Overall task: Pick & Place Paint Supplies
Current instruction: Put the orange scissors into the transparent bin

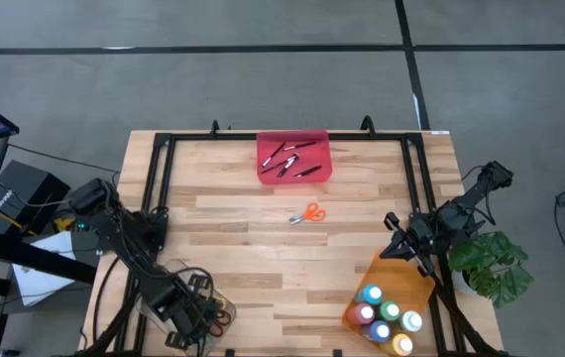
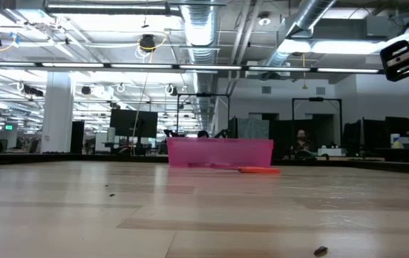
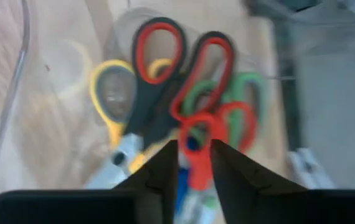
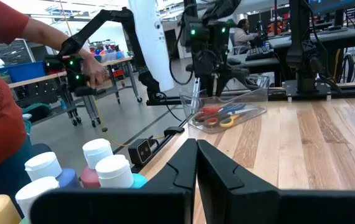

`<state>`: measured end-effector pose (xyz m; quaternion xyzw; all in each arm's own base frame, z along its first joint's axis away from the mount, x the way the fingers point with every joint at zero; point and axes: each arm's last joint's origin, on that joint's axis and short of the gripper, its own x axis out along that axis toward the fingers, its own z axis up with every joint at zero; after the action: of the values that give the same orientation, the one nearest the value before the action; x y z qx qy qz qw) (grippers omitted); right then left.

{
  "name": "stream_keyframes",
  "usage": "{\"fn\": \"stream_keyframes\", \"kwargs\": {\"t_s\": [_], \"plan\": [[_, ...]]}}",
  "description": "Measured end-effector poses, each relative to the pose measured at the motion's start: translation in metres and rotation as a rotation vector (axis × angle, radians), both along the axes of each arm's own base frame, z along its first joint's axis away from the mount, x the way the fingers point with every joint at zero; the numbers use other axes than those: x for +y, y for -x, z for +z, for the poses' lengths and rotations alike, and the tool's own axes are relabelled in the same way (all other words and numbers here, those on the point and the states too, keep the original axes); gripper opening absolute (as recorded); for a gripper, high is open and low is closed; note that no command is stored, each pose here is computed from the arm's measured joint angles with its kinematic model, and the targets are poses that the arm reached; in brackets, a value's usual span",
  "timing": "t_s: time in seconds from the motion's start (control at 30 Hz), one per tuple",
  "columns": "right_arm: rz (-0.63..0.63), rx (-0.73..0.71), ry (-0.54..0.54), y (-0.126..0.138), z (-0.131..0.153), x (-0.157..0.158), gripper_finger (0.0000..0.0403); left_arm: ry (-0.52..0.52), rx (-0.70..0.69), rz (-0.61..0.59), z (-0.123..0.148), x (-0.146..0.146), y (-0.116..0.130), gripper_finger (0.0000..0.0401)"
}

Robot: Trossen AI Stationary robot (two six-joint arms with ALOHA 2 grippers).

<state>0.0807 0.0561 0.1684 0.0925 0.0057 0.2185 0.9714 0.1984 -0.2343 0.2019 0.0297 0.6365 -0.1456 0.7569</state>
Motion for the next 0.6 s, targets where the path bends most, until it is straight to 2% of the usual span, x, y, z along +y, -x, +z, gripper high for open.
{"fn": "stream_keyframes", "kwargs": {"t_s": [0.13,0.27,0.33,0.4,0.5,0.6], "plan": [[0.0,0.0,0.0,0.0,0.0,0.0,0.0009,0.123,-0.025,0.114,0.03,0.013,0.004,0.0135],[0.0,0.0,0.0,0.0,0.0,0.0,0.0009,0.321,-0.143,0.347,0.074,0.039,-0.001,0.0187],[0.0,0.0,0.0,0.0,0.0,0.0,0.0009,0.438,-0.294,0.443,0.098,0.054,-0.008,0.0202],[0.0,0.0,0.0,0.0,0.0,0.0,0.0009,0.502,-0.509,0.532,0.122,0.071,-0.016,0.0209],[0.0,0.0,0.0,0.0,0.0,0.0,0.0009,0.488,-0.842,0.643,0.151,0.103,-0.033,0.021],[0.0,0.0,0.0,0.0,0.0,0.0,0.0009,0.428,-0.985,0.77,0.16,0.141,-0.054,0.0204]]}}
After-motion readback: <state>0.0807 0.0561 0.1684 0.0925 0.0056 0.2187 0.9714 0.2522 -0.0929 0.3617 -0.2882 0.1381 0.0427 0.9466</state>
